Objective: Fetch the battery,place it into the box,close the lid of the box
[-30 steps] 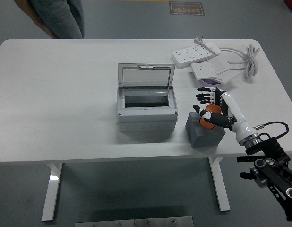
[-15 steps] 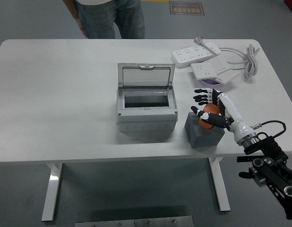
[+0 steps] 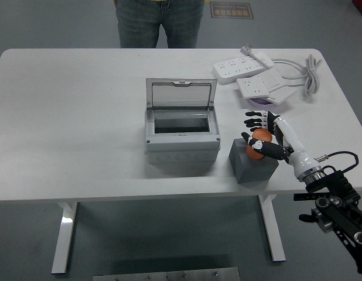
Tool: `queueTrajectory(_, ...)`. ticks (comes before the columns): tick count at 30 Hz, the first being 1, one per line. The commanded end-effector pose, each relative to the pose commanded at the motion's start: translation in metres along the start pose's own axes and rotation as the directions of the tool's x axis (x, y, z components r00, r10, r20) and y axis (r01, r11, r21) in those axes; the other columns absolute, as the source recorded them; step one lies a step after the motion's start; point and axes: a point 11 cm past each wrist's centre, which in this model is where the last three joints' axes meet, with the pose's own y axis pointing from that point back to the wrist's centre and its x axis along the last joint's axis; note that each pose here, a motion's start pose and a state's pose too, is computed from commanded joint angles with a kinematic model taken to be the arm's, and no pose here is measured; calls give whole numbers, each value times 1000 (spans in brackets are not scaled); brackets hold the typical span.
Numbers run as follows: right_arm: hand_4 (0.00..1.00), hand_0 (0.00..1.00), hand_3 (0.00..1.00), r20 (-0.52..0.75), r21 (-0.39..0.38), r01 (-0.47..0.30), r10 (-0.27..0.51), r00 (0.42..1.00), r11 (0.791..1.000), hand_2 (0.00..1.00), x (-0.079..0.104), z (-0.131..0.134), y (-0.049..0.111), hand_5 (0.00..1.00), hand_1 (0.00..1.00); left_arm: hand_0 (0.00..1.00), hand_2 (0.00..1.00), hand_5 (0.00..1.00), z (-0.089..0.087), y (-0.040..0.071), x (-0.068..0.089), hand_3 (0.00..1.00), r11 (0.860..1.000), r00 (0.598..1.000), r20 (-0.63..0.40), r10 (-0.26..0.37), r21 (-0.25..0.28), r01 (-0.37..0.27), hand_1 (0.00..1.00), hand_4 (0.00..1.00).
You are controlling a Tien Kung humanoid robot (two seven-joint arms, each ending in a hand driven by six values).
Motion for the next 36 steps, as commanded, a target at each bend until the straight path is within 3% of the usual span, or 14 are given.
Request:
queueTrajectory(33,676,546,625,1,-63,15,-15,1000,998,590,5,15,13,86,587,621,572,19,3,1,1,566,1000,1000,-1,4,-4,-4,689,587)
queueTrajectory(36,637,563,618,1,-64,16,-16,1000,998,586,5,14,12,62,583,619,572,18,3,1,1,566,1000,1000,-1,4,-5,-4,689,586)
